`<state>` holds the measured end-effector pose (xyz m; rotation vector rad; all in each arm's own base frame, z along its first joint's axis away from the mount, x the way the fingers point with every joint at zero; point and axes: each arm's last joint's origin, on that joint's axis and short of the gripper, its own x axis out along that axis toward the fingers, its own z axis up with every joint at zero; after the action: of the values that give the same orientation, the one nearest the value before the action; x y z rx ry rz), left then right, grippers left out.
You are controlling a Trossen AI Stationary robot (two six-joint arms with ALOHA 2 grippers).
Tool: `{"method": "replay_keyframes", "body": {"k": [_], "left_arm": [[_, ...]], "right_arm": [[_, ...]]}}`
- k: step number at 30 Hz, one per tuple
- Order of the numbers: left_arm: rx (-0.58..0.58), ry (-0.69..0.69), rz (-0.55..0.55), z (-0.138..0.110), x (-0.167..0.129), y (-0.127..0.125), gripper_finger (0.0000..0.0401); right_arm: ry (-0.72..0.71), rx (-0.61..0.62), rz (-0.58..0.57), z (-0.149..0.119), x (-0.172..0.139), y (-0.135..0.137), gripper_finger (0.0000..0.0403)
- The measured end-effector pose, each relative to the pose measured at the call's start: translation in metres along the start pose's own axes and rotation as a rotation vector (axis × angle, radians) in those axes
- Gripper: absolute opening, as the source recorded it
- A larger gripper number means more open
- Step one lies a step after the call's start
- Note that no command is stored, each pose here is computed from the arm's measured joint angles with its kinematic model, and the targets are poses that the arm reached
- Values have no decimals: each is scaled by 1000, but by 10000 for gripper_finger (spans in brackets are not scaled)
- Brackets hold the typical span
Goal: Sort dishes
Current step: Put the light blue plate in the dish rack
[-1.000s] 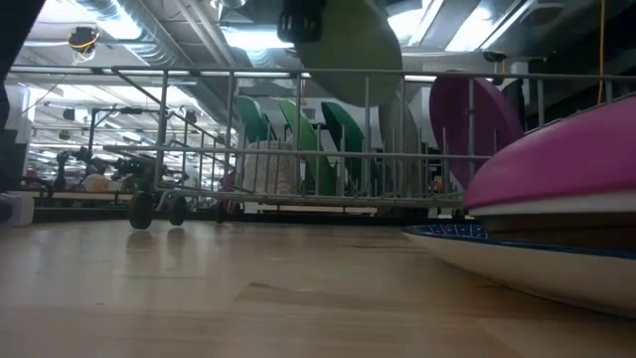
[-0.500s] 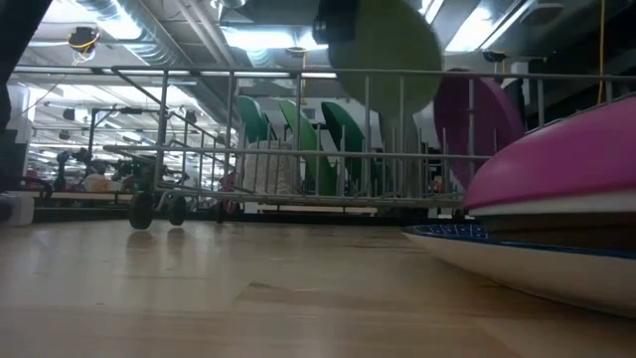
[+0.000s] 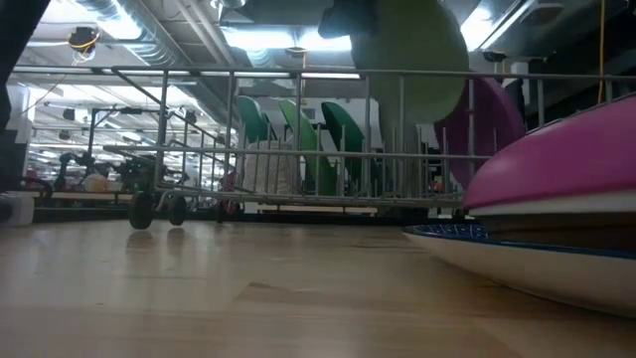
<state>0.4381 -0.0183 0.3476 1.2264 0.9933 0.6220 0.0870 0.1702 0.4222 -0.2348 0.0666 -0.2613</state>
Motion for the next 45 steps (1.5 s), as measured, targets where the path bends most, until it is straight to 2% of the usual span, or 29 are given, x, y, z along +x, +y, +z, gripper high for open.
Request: {"method": "replay_keyframes", "body": {"k": [7,10,22,26,39,45], "left_arm": [[44,-170,-31,6,9,7,4],[86,-168,-15,5,15,7,4],[145,-169,-63,-1,24,3,4],[140,-231,-111,-2,27,2,4],[110,-279,-177,-18,56,9,4],[112,-318,-232,-17,60,2,11]], "right_arm": [[4,3,13,0,0,0,144],[6,28,16,0,0,0,144],[8,31,22,0,0,1,144],[8,33,22,0,0,1,144],[8,33,22,0,0,1,144],[8,33,22,0,0,1,144]]}}
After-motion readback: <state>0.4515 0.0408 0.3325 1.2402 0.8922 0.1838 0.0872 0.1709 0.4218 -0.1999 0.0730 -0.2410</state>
